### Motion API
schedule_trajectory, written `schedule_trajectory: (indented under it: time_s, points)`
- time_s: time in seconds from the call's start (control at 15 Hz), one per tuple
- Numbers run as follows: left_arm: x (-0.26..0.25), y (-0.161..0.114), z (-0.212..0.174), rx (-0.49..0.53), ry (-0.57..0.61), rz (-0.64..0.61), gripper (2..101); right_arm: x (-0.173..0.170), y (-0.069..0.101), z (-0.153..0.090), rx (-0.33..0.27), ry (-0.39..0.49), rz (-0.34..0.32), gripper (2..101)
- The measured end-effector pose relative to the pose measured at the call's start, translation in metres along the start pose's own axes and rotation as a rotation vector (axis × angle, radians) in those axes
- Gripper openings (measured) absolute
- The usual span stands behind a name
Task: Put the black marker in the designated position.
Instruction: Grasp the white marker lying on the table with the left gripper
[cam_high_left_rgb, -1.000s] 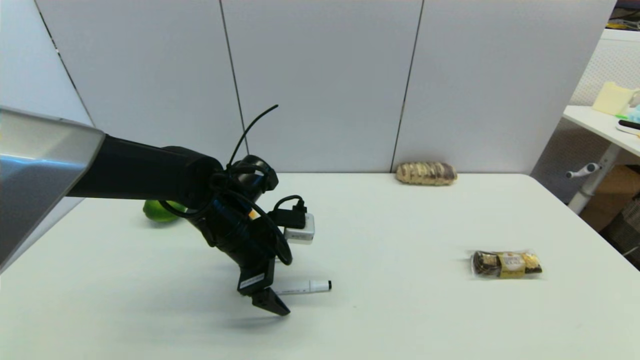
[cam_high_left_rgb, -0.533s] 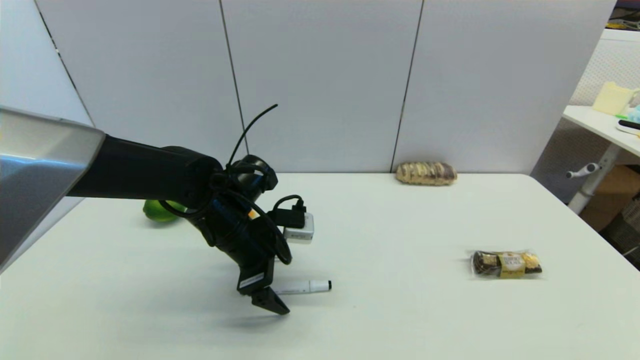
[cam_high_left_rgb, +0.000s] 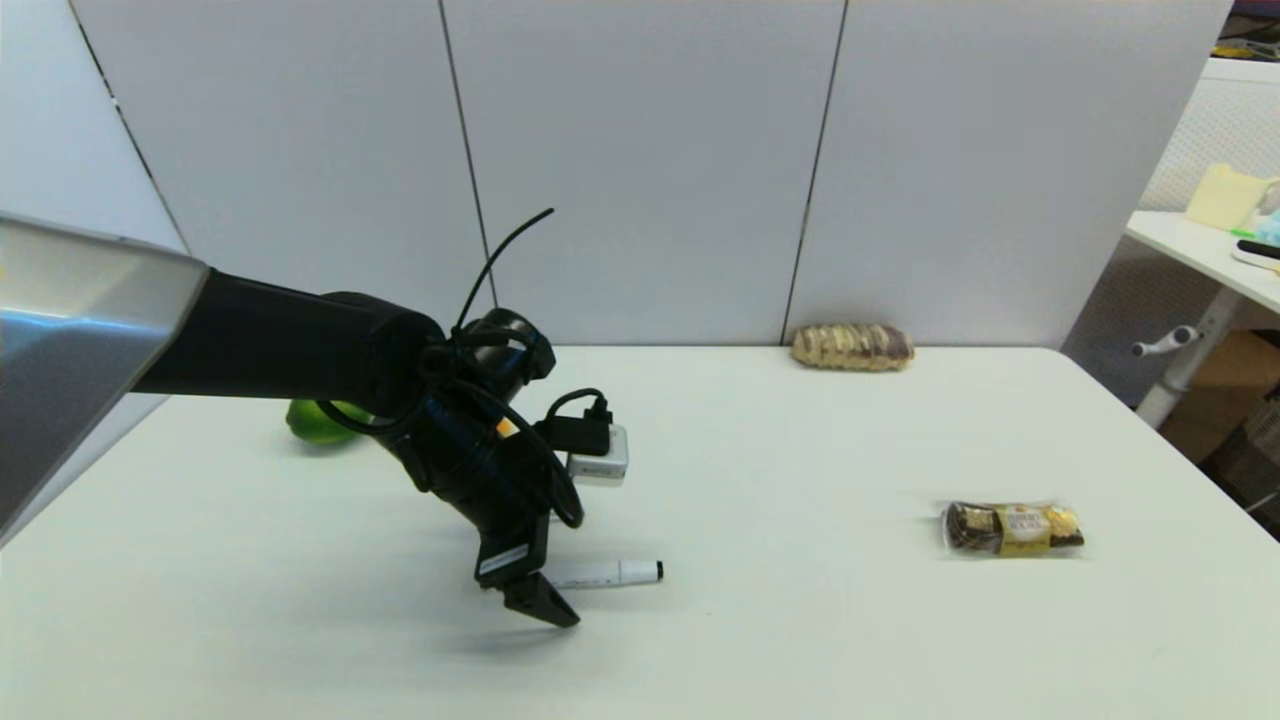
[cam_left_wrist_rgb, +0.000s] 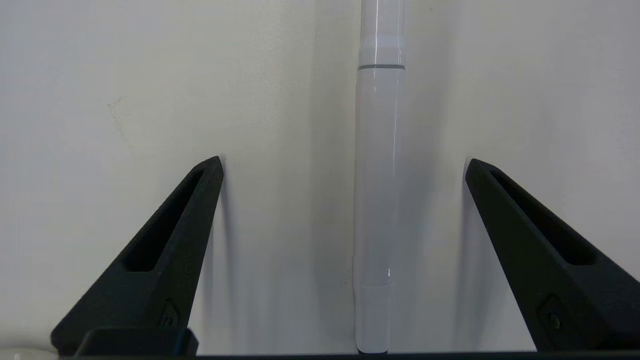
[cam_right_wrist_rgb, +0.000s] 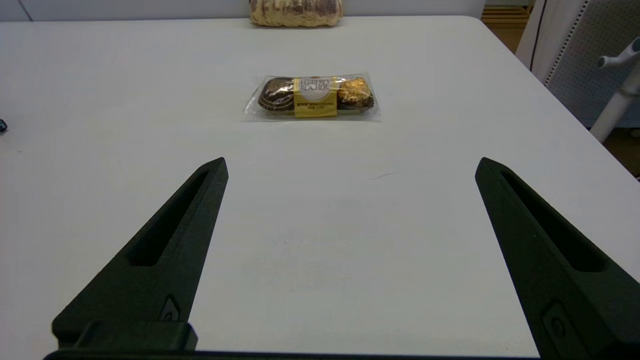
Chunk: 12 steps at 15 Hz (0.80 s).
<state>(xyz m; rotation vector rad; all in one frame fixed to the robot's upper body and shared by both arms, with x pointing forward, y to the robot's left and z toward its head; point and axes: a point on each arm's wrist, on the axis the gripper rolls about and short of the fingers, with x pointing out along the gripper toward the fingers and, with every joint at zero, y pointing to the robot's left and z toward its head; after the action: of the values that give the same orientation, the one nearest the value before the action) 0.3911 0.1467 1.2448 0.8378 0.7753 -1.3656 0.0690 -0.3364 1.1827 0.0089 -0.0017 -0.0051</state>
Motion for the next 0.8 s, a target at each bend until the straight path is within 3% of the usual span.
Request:
schedule_trajectory:
  time_s: [0.8]
  points:
    - [0.0027, 0.0011, -0.0007, 0.033, 0.000, 0.001, 97.9, 0.0000, 0.0000, 0.0002, 0.000, -0.001, 0.000, 98.0]
